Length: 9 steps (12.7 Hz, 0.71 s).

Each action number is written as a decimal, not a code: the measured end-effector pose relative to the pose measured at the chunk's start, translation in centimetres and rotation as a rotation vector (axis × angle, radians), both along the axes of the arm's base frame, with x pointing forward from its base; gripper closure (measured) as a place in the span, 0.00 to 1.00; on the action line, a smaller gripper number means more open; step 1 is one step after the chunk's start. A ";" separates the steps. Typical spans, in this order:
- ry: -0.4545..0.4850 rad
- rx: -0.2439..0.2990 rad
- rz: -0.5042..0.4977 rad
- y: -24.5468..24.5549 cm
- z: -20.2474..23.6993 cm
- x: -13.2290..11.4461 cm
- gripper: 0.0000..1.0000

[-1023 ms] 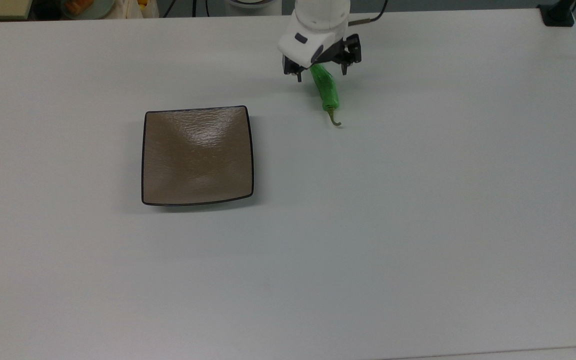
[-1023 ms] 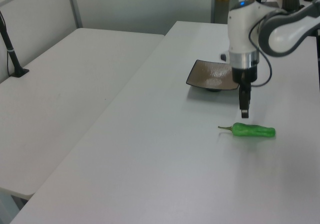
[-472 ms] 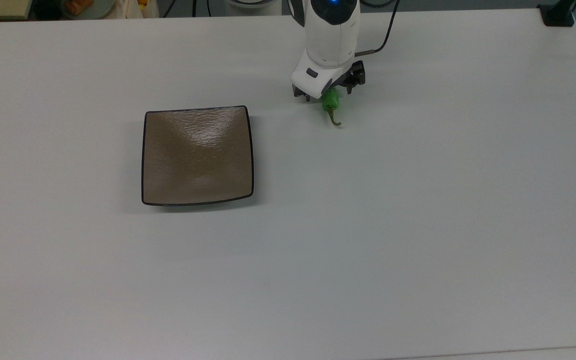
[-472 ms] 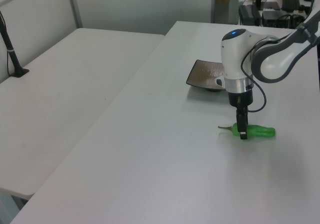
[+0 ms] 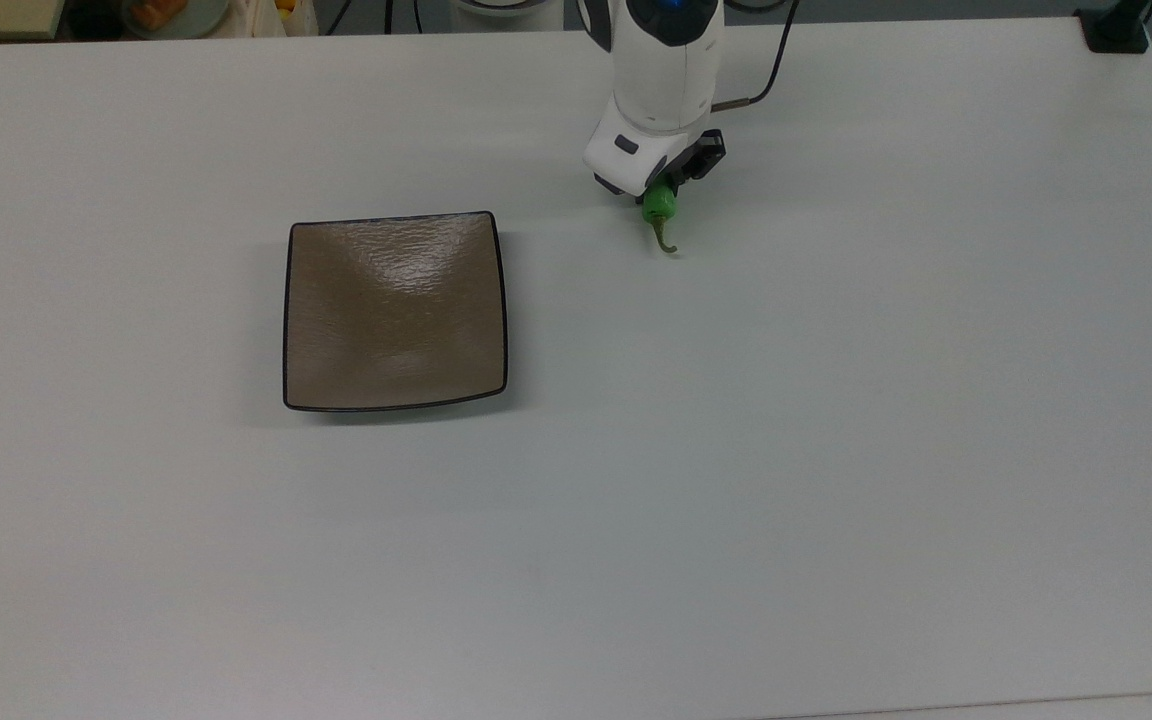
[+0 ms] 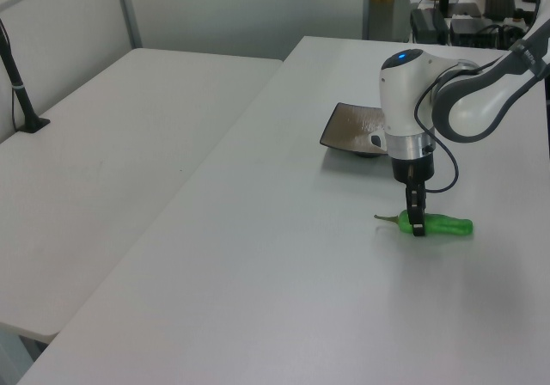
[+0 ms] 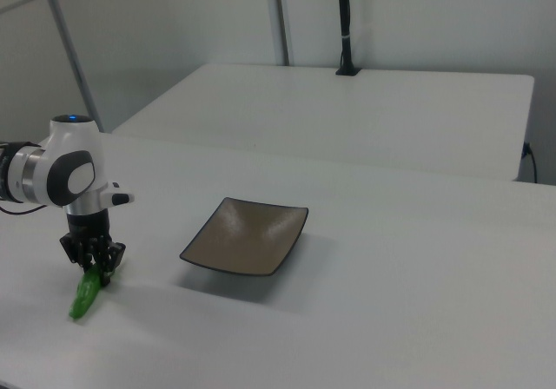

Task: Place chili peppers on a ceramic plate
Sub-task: 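Close the gripper on the green chili and lift it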

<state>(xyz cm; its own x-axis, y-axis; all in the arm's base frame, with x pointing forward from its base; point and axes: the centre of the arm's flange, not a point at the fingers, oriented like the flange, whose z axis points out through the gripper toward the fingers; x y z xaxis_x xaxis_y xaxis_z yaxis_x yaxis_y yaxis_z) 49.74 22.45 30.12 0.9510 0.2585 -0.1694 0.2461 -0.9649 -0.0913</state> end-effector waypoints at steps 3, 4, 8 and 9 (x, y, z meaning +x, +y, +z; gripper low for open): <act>-0.013 0.006 0.000 0.2 0.6 0.4 0.64; -0.020 0.009 0.000 0.2 0.9 0.6 0.64; -0.070 0.030 -0.010 0.4 3.2 2.3 0.64; -0.084 0.036 -0.014 0.4 3.9 2.8 0.64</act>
